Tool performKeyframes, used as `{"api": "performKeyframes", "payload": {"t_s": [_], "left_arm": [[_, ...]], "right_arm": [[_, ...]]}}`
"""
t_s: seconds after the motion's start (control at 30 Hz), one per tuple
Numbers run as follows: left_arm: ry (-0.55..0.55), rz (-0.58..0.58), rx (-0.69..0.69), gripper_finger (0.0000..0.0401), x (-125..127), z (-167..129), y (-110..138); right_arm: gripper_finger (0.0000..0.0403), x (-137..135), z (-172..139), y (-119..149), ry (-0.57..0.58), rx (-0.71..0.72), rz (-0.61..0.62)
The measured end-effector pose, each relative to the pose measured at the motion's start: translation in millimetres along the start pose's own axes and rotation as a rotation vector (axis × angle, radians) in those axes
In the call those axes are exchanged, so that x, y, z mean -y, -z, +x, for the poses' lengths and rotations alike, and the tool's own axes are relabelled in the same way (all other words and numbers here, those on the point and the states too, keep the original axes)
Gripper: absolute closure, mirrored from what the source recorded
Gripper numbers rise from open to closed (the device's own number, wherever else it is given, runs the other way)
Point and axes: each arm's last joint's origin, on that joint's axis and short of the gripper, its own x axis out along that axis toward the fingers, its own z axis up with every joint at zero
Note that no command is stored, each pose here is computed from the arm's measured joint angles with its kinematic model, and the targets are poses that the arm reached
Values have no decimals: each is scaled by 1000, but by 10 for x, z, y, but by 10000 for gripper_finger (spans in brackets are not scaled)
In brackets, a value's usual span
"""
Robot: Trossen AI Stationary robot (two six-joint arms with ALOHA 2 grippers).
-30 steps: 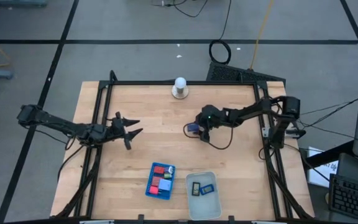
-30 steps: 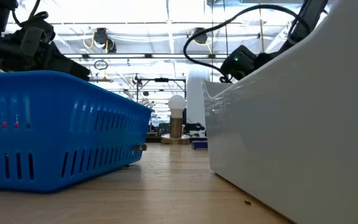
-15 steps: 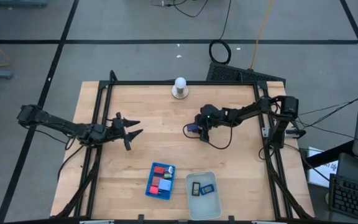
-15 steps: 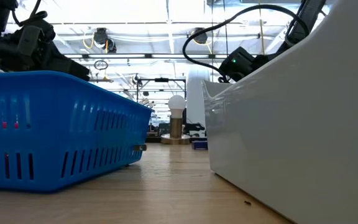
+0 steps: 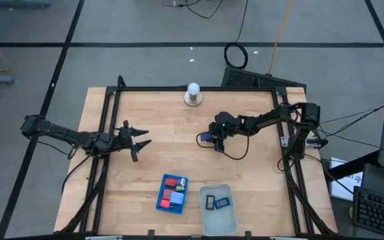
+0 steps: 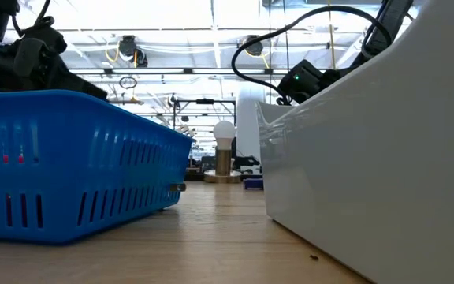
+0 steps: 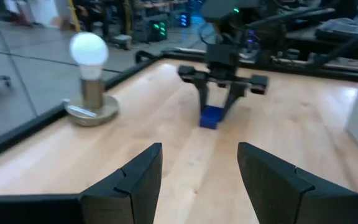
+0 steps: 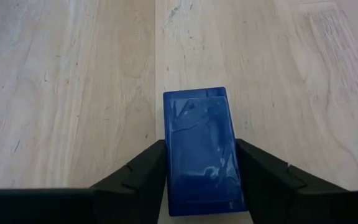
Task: Pick & Place Office items
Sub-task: Put the blue digital timer into the gray bin
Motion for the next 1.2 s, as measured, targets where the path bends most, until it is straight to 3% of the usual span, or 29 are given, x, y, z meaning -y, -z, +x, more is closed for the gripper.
{"api": "performKeyframes", "payload": {"t_s": [0.27, 0.47, 0.73, 1.2], "left_arm": [[66, -30, -22, 190, -45, -101, 21], [240, -46, 16, 190, -17, -153, -35], [148, -49, 28, 190, -44, -149, -38], [146, -49, 30, 190, -44, -149, -42]], "right_arm": [[251, 0, 0, -1, 0, 3, -2], [235, -2, 2, -2, -3, 7, -3], [251, -3, 2, -14, -4, 19, -5], [251, -188, -171, -212, -38, 109, -60]]}}
